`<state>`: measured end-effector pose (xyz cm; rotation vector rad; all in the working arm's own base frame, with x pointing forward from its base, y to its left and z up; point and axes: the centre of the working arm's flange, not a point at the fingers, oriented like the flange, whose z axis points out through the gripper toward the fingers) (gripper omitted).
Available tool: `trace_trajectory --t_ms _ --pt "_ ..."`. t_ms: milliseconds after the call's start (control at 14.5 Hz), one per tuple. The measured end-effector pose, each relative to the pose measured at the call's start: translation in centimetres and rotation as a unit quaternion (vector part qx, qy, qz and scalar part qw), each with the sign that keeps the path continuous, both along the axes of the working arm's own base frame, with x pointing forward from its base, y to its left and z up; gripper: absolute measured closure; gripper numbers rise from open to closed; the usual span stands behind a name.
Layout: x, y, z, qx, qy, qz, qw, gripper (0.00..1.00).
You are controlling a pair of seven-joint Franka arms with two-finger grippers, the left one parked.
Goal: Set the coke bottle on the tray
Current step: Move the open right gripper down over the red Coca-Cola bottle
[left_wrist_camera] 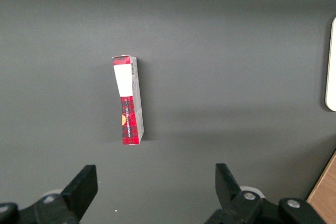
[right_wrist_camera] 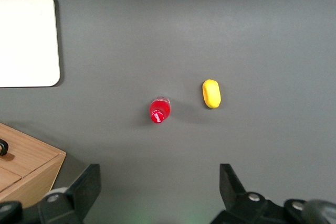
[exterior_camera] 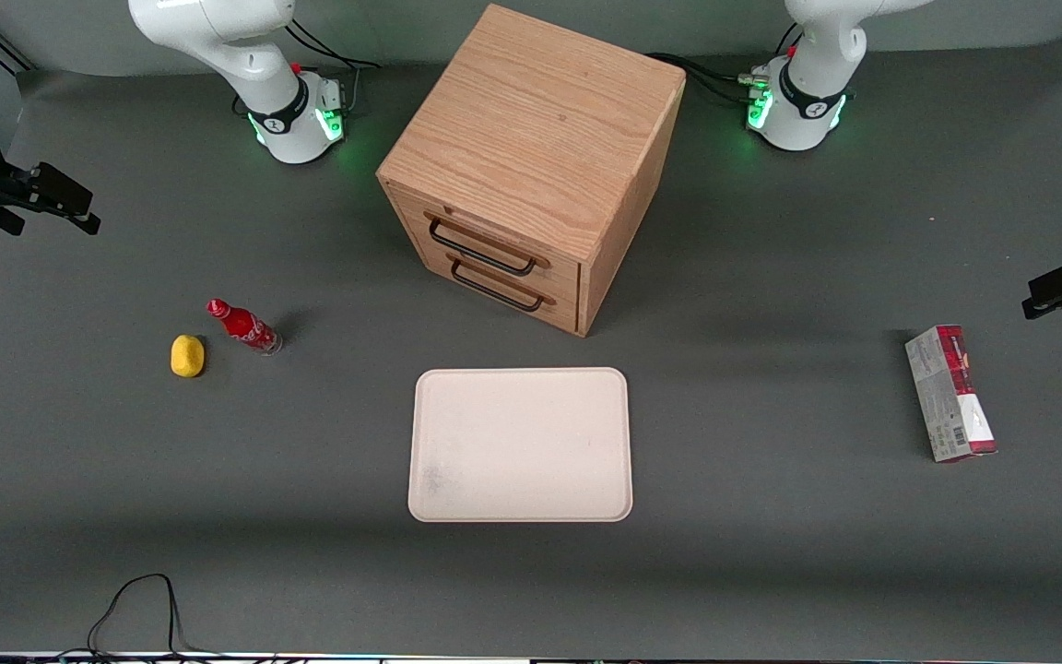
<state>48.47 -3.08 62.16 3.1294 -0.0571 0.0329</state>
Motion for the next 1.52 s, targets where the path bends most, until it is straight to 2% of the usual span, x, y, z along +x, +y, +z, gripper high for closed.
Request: trace_trajectory --t_ms 276,483,552,966,1241,1517 --pt "0.6 0.2 -1.0 -0.001 0.011 0.001 0.9999 0.0" --pt "1.0 0.5 -4.3 0.001 0.038 0.003 0.9993 0.0" --pt "1.1 0.6 -6.6 0.002 0.041 0.005 0.9992 0.0" --pt "-1.8 1.3 -21.5 0.008 0.019 0.015 0.9997 0.0" --pt "-3.6 1.2 -26.6 0.009 0.0 0.03 0.9995 0.0" --pt "-3.1 -0.9 -29.5 0.005 -0.011 0.035 0.9993 0.0"
